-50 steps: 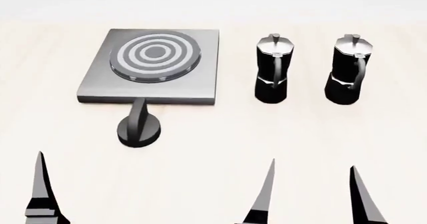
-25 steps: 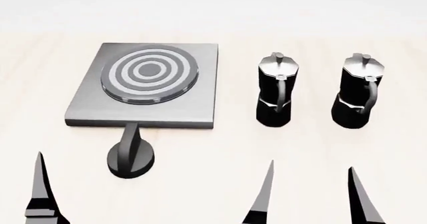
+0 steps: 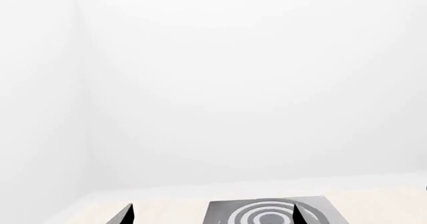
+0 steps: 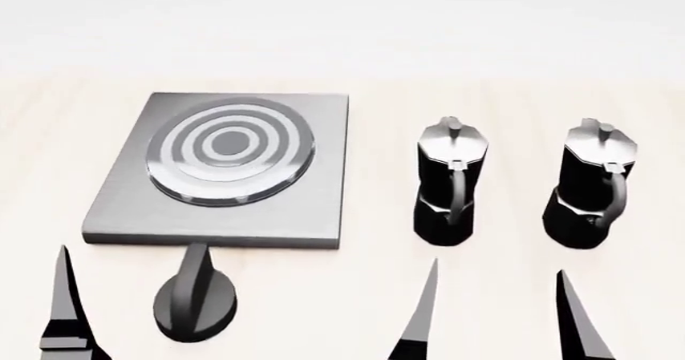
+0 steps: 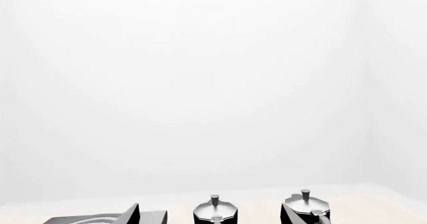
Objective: Turn off the stove.
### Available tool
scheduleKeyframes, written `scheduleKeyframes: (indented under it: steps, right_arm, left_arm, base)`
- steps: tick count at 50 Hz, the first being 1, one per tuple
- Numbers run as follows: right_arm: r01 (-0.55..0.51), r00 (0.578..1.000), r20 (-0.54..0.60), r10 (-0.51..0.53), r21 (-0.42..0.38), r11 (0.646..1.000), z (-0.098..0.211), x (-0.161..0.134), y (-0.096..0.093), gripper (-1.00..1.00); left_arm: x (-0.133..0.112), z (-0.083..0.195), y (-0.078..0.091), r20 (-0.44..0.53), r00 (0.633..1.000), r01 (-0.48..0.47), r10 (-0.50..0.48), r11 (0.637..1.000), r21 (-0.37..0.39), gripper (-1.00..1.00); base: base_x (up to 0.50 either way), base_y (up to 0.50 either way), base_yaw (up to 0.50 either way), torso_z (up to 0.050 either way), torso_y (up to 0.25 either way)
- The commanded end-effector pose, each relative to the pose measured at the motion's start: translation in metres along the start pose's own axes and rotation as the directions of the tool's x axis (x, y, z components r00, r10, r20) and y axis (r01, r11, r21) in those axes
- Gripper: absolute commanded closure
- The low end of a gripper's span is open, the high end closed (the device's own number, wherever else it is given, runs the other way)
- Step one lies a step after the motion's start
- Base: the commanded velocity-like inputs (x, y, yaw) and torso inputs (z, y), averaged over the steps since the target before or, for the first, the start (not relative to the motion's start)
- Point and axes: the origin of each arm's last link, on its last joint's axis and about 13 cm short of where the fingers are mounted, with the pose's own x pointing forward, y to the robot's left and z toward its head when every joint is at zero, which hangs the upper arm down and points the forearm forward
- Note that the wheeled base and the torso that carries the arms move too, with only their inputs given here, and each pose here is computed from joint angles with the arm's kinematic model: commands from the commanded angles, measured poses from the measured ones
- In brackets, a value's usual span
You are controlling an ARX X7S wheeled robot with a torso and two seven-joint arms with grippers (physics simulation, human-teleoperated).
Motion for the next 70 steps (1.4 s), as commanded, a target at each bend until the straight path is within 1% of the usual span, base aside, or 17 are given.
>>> scheduleKeyframes:
  steps: [1, 21, 28, 38, 70]
  right_arm:
    - [0.004, 1.0, 0.008, -0.003, -0.008, 1.0, -0.0015, 0.0017, -0.0025, -1.0]
    - [-0.001, 1.0, -0.002, 0.001, -0.01, 1.0, -0.003, 0.0023, -0.0017, -1.0]
    - [-0.014, 1.0, -0.017, 0.014, -0.025, 1.0, -0.006, 0.0017, 0.0, -1.0]
    - [-0.015, 1.0, -0.017, 0.015, -0.022, 1.0, -0.0064, 0.0018, -0.0004, -1.0]
    - [-0.02, 1.0, -0.025, 0.019, -0.029, 0.999, -0.0083, 0.0012, -0.0002, -1.0]
  left_arm:
    - [0.0006, -0.0002, 0.0018, 0.006, 1.0, -0.012, 0.012, 1.0, 0.003, -1.0]
    - [0.0009, -0.0005, 0.0021, 0.006, 1.0, -0.014, 0.014, 1.0, 0.001, -1.0]
    - [0.0015, -0.0013, 0.0021, 0.003, 1.0, -0.012, 0.012, 1.0, 0.001, -1.0]
    - [0.0014, -0.0017, 0.0018, 0.003, 1.0, -0.007, 0.007, 1.0, 0.009, -1.0]
    - [0.0001, -0.0044, 0.0009, -0.005, 1.0, -0.001, 0.001, 1.0, 0.011, -1.0]
  base:
    - [0.23, 0.0, 0.0, 0.0, 0.0]
    - [0.22, 0.0, 0.0, 0.0, 0.001]
    - [0.02, 0.0, 0.0, 0.0, 0.0]
    - [0.0, 0.0, 0.0, 0.0, 0.0]
    - [0.0, 0.0, 0.0, 0.0, -0.111]
